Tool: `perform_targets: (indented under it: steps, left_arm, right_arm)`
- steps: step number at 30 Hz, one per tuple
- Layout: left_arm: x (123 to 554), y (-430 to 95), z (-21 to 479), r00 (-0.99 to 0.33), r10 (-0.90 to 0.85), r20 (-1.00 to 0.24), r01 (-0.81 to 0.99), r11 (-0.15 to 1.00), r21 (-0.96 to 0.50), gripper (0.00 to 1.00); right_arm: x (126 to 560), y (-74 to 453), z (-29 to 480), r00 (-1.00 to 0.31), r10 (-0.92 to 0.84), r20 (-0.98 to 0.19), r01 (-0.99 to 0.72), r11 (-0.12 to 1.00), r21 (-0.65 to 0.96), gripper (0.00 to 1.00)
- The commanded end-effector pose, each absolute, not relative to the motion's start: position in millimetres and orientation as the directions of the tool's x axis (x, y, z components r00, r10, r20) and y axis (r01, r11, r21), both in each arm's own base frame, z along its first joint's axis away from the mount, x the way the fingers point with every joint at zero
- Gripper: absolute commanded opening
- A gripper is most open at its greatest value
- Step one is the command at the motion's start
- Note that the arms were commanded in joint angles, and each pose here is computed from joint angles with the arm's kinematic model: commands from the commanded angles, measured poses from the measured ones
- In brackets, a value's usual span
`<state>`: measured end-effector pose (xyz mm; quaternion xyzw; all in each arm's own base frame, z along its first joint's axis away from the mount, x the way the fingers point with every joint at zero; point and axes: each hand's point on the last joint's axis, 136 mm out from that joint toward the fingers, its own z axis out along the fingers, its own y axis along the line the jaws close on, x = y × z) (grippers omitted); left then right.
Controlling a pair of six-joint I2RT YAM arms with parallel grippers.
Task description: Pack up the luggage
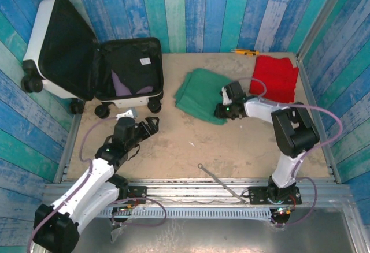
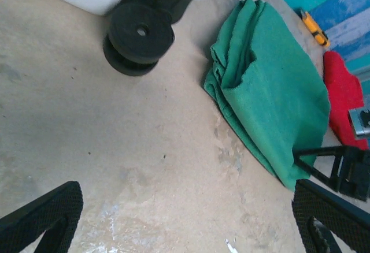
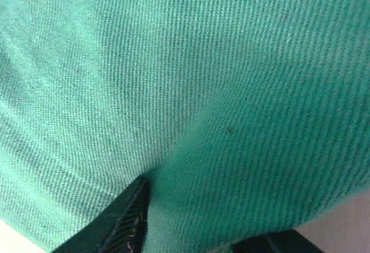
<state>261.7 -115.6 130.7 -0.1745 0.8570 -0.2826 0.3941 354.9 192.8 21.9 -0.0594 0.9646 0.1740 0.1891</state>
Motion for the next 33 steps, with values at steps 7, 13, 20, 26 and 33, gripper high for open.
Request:
perform_targets:
  steps: [7, 13, 20, 26, 33]
  left_arm:
    - [281, -153, 165, -0.671, -0.362, -0.647, 0.11, 0.814, -0.57, 0.94]
    - [286, -159, 168, -0.676, -0.322, -0.663, 0.143, 0.825, -0.547, 0.94]
    - [291, -159, 138, -0.744, -0.185, -0.642, 0.151, 0.889, -0.431, 0.94]
    - [296, -151, 119, -0.775, -0.226, -0.59, 0.066, 0.9, -0.431, 0.94]
    - [295, -126, 113, -0.764, -0.325, -0.557, -0.004, 0.866, -0.499, 0.94]
  right_arm:
    - [326, 108, 58, -0.932, 0.068, -0.356, 0.018, 0.99, 0.14, 0.71]
    - [361, 156, 122, -0.891, -0.046, -0.452, -0.118, 0.984, 0.133, 0.72]
    - [388, 246, 107, -0.894, -0.166, -0.416, -0.254, 0.953, 0.166, 0.75]
    - [378, 315, 71, -0.883, -0.287, -0.371, -0.366, 0.916, 0.161, 0.72]
    - [336, 323, 23, -0.887, -0.356, -0.295, -0.414, 0.895, 0.166, 0.61]
